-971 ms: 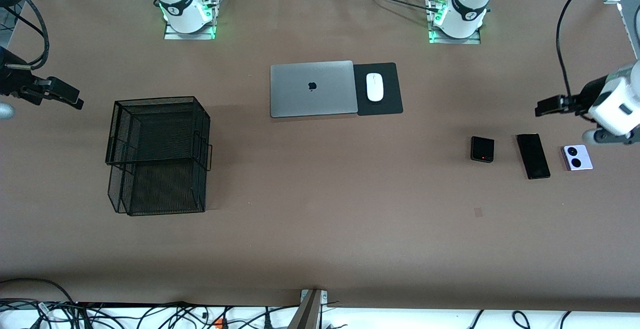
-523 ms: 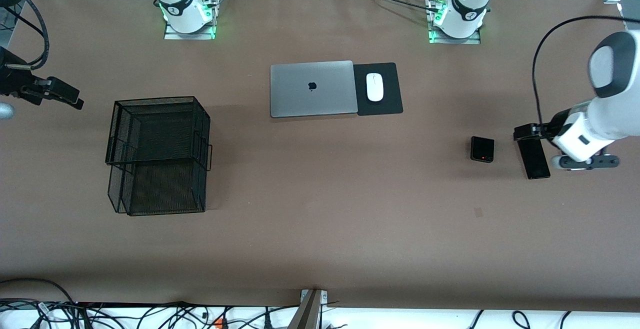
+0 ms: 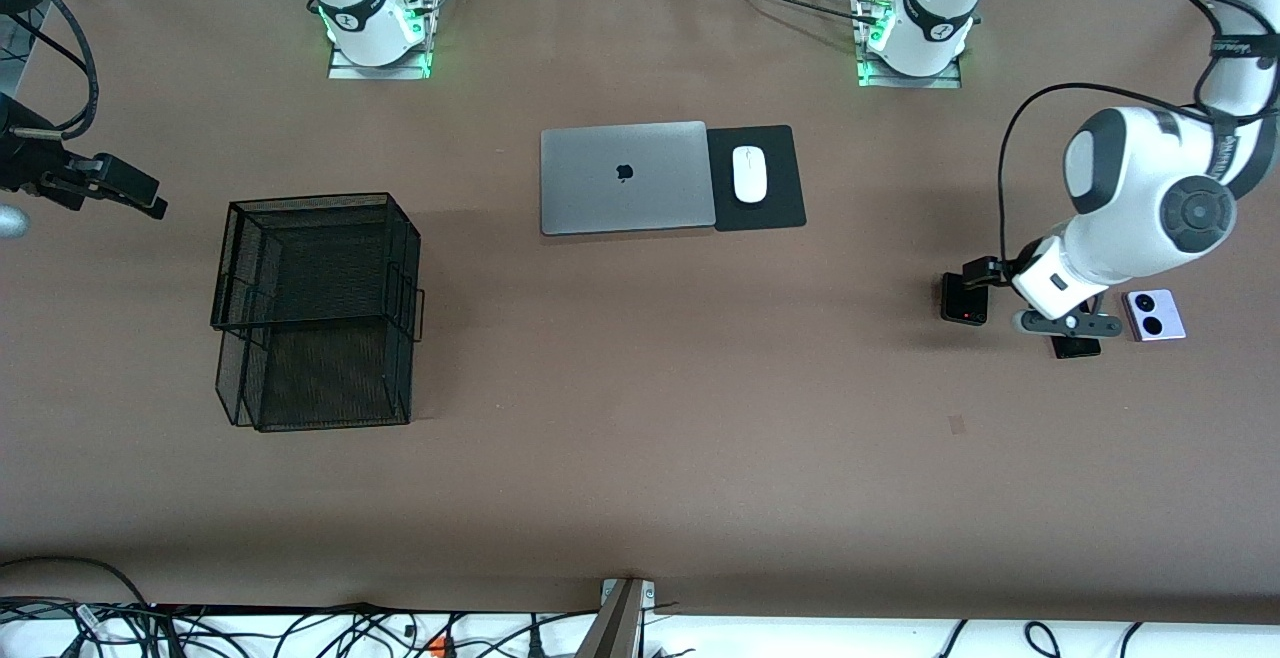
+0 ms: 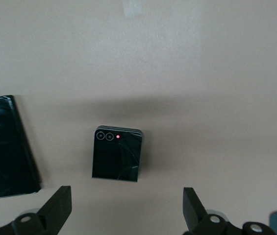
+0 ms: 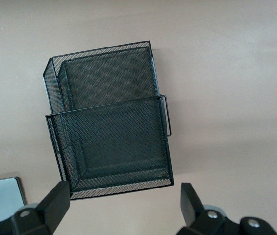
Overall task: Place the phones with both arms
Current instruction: 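Lower the left gripper and grasp the small black flip phone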
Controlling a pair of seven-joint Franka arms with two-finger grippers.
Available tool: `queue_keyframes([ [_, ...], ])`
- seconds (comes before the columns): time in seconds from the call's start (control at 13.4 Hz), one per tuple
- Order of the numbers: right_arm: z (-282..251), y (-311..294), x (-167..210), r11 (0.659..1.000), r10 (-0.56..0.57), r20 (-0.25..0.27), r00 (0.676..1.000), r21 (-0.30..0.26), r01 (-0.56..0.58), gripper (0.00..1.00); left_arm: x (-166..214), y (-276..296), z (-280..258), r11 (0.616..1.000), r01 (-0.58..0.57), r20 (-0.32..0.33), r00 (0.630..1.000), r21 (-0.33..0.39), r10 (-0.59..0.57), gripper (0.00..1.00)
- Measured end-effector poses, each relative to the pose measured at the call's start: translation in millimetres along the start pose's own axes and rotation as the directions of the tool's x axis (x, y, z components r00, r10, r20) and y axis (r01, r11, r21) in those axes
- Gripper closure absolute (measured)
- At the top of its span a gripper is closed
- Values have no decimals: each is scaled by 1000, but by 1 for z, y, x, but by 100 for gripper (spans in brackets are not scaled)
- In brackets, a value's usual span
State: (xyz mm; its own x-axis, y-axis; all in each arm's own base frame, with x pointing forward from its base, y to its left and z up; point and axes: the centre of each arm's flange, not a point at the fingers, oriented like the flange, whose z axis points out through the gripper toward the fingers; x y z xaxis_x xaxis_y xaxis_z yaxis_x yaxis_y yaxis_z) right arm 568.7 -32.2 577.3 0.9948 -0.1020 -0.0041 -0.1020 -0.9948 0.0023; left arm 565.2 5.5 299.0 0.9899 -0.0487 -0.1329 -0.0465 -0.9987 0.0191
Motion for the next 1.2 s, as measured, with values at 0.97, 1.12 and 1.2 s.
queue_keyframes([
  [0.97,0,0,0,1000,0,0,1000,0,0,0,-20,-32,126,998,-52,-32,998,-23,52,0],
  [1.12,0,0,0,1000,0,0,1000,0,0,0,-21,-31,127,998,-54,-30,998,-24,53,0],
  [1.2,0,0,0,1000,0,0,1000,0,0,0,-21,-31,128,998,-54,-29,998,-24,54,0],
])
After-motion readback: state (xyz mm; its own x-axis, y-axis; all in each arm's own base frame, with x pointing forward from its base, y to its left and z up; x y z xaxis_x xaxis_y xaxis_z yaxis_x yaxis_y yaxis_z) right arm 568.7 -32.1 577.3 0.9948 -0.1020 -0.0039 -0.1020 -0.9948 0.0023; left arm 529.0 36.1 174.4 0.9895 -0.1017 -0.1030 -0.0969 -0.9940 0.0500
